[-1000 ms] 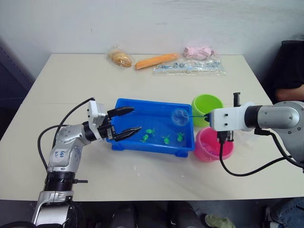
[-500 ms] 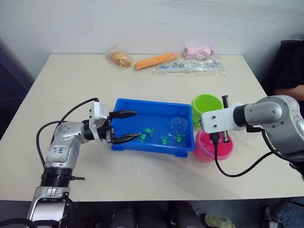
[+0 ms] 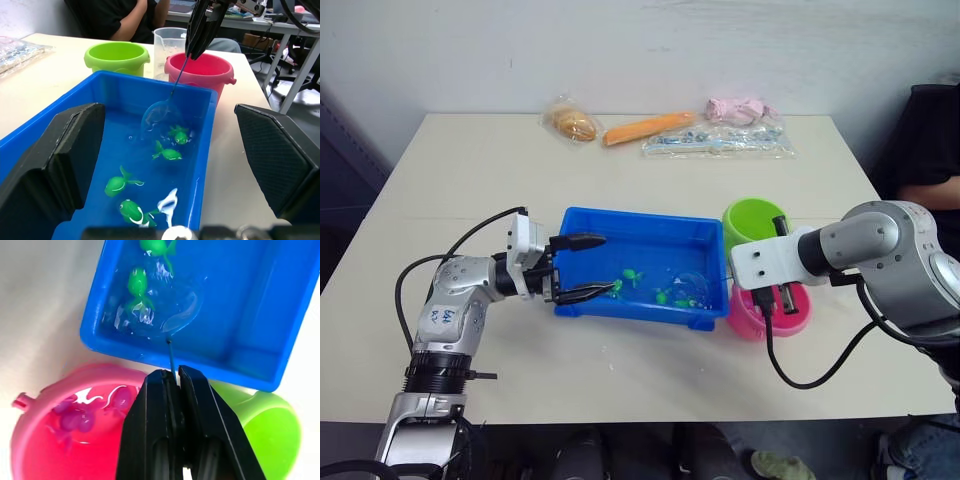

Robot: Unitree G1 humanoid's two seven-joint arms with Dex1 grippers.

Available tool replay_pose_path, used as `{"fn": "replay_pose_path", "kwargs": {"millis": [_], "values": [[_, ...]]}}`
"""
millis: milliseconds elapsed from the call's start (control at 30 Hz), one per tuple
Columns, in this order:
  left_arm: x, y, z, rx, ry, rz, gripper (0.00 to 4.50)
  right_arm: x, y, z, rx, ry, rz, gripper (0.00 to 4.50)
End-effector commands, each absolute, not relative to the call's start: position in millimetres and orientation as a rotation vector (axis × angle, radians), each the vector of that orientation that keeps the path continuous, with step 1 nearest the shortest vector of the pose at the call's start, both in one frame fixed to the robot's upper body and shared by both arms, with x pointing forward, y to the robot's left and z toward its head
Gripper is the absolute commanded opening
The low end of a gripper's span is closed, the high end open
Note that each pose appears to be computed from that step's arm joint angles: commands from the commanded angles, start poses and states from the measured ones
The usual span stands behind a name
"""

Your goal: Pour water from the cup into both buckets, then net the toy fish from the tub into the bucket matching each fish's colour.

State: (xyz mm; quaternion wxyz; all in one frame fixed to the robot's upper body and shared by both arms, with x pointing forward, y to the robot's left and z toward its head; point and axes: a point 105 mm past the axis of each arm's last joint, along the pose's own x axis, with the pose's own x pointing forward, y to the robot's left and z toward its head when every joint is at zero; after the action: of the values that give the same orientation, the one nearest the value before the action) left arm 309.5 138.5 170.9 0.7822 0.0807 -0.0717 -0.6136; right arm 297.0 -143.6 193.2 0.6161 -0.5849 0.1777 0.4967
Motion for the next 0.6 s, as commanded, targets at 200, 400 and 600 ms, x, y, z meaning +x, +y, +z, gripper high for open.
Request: {"fn": "replay_pose_path", "kwargs": {"millis": [200, 400, 600], "values": [[306, 142, 177, 0.188, -0.179, -1.319, 4.47, 291, -149, 208, -1.155, 0.407, 1.088, 0.0], [305, 143, 176, 0.186, -0.175, -1.316, 4.47, 290, -156, 197, -1.081, 0.439, 1.077, 0.0], [305, 144, 176, 0.188, -0.172, -1.313, 4.47, 290, -152, 184, -1.088, 0.452, 1.097, 0.0]]}}
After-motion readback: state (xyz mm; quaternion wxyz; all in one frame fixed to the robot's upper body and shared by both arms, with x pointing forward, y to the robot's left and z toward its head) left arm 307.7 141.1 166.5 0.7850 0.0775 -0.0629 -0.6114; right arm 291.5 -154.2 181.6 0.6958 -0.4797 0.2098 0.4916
